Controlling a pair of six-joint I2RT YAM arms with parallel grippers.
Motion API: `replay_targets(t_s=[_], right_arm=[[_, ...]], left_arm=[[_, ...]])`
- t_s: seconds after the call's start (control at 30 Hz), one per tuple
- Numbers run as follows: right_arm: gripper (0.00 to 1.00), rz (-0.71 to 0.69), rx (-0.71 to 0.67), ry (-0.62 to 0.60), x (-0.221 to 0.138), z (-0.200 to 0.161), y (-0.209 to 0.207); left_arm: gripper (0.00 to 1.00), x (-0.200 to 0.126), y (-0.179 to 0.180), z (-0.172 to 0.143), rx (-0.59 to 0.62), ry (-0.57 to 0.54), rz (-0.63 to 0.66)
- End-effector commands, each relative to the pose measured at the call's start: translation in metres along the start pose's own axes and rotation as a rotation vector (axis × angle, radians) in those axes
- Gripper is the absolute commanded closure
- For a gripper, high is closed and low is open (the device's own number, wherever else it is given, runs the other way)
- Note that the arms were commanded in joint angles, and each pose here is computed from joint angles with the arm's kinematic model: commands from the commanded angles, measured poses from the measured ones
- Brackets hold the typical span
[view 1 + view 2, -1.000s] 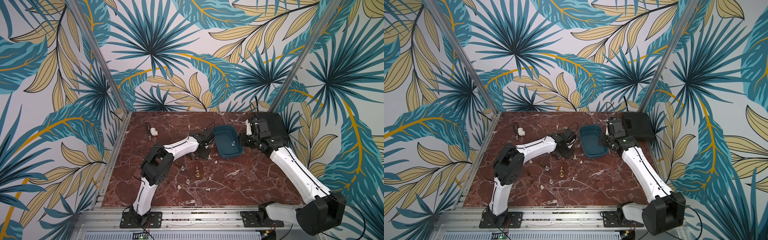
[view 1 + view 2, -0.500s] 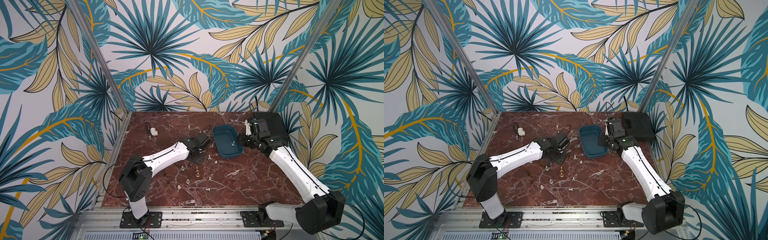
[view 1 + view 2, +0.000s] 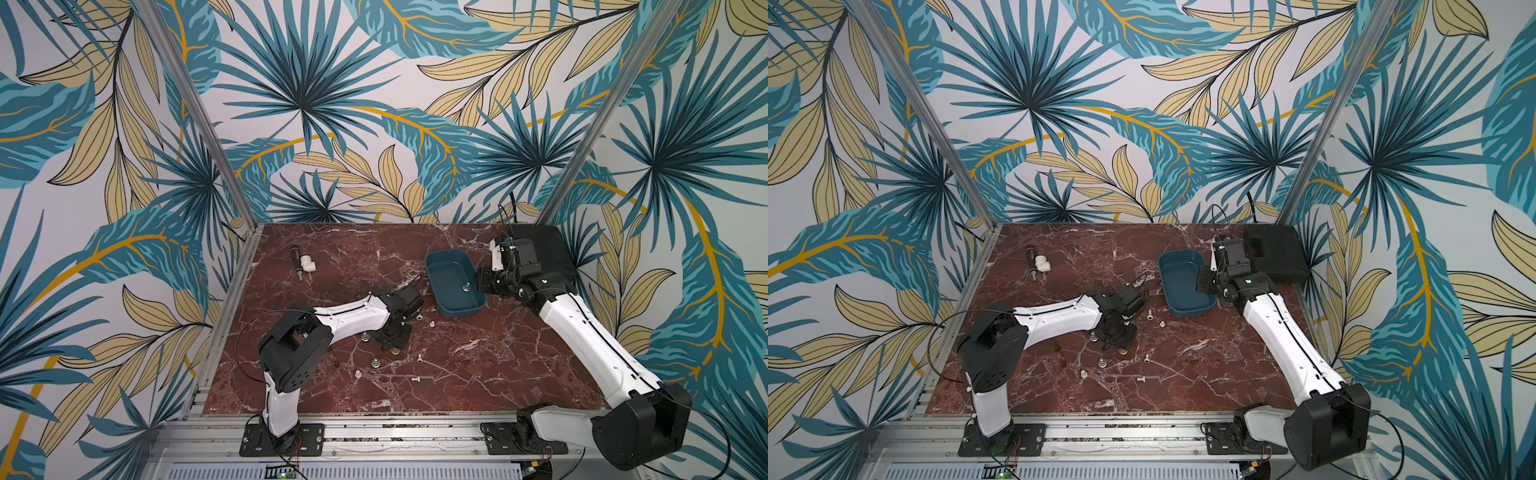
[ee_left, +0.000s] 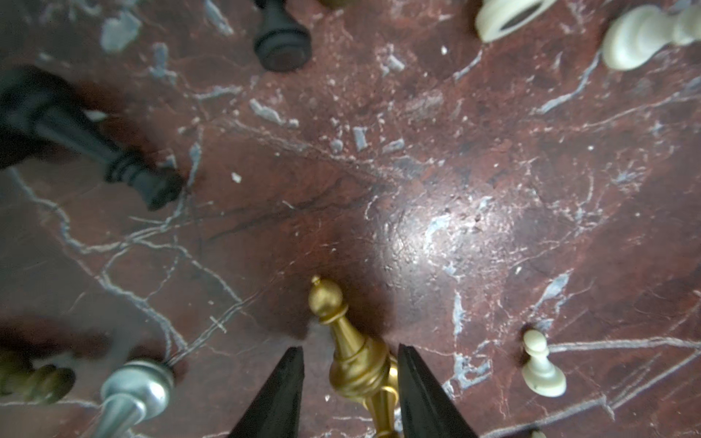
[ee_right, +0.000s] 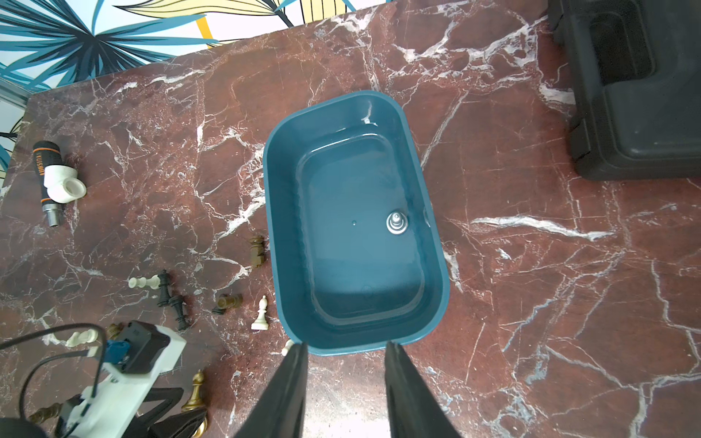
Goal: Put the chess pieces into the storage box
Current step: Pick up the chess piece at the center of the board.
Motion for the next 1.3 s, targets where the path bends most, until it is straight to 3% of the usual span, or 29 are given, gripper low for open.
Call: replay_targets(t_s=[0.0,0.5,0.97,1.27], right_arm=[[0.61,-0.013,-0.017,0.003,-0.002,-0.006,-0.002],[0.61,0.009,-0.011,0.023,0.005,-0.006,0.001],[0.61,0.001,-0.018,0.028,0.006,-0.008,0.000],[0.61,-0.001,-0.008,0.003,-0.002,-0.007,-0.001]], left_arm=[[0.55,0.005,-0.004,0.007,0.007,-0.014,-0.005],[0.69,0.012,-0.008,0.012,0.031,-0.016,-0.003],[0.75,-0.001,-0.007,0.018,0.046,-0.044,0.023],[0.77,-0.045,-0.021,0.036,0.085,-0.181,0.003]])
Point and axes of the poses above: each gripper's point midway between its finger pads, its own x axis out along the fingers, its own y axis along the line the jaws close on, z = x × y, the point moved 6 cm from there along -x, back along the fingers, and after that the axes turned 9 degrees about -x, right-handed, at the moved point
